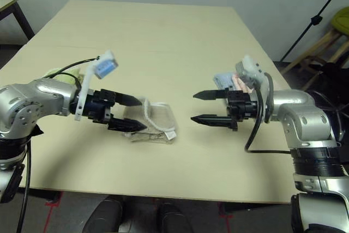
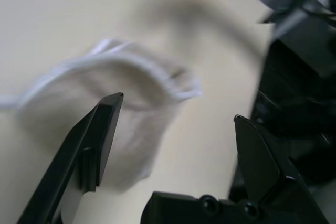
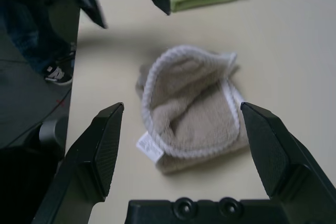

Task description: Fold the towel and set it aside.

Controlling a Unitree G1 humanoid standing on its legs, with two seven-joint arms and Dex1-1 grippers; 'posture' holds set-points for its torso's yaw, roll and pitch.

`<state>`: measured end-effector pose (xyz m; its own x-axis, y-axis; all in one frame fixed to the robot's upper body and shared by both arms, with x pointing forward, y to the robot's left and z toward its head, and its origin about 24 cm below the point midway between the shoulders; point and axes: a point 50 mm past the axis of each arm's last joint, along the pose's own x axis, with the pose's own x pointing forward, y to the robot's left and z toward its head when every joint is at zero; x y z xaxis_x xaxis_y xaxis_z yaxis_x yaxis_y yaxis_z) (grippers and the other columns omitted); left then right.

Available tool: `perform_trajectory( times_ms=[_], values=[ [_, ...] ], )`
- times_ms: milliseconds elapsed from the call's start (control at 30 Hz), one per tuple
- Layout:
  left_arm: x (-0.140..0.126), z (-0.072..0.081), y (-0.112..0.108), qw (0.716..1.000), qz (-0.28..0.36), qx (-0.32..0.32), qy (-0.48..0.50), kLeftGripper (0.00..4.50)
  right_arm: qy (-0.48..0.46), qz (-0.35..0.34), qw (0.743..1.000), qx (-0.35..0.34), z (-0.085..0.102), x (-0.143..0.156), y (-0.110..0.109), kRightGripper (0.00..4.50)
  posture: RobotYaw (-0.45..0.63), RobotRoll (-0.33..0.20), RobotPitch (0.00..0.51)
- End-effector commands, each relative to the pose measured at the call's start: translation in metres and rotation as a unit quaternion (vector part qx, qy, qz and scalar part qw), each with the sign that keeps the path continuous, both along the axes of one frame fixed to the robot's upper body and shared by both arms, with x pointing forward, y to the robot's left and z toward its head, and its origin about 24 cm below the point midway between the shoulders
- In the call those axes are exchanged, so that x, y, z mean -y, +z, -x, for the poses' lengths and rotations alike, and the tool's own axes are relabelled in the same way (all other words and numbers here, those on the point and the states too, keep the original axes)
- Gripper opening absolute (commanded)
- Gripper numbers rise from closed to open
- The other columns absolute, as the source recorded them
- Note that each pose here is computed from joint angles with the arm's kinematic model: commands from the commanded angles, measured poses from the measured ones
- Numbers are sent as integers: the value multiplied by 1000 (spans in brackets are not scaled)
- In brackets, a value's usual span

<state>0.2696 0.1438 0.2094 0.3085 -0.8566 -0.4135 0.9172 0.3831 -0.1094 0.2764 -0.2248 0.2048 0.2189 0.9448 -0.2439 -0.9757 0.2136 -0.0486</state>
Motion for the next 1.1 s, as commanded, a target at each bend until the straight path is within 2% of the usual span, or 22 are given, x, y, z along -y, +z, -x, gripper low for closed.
perform_trajectory(
  times_ms=[33, 133, 233, 367, 733, 933, 1033, 1100],
  values=[
    [-8, -1, -8, 1000, 7, -5, 26, 4430, 25, 6, 1000, 1, 3, -21, -3, 4500, 211, 0, 111],
    [-10, -5, -16, 998, 40, 24, 34, 4430, 43, 2, 999, 16, 0, -42, -7, 4500, 219, 0, 107],
    [-14, -6, -26, 998, 55, 26, 33, 4430, 49, -5, 998, 26, -8, -61, -11, 4500, 212, 0, 104],
    [-15, -6, -27, 995, 88, 39, 24, 4430, 66, -2, 997, 28, -11, -76, -17, 4500, 220, 0, 98],
    [-25, -5, -34, 997, 62, 43, 34, 4430, 56, 50, 993, 95, -32, -93, -30, 4500, 225, 0, 86],
    [-29, -2, -35, 996, 57, 48, 41, 4430, 51, 72, 993, 78, -37, -99, -40, 4500, 238, 0, 87],
    [-30, -2, -33, 996, 57, 50, 47, 4500, 41, 79, 994, 65, -40, -97, -43, 3863, 239, 0, 88],
    [-31, -2, -32, 996, 56, 50, 48, 4500, 33, 87, 994, 60, -42, -95, -44, 3147, 237, 0, 88]
  ],
)
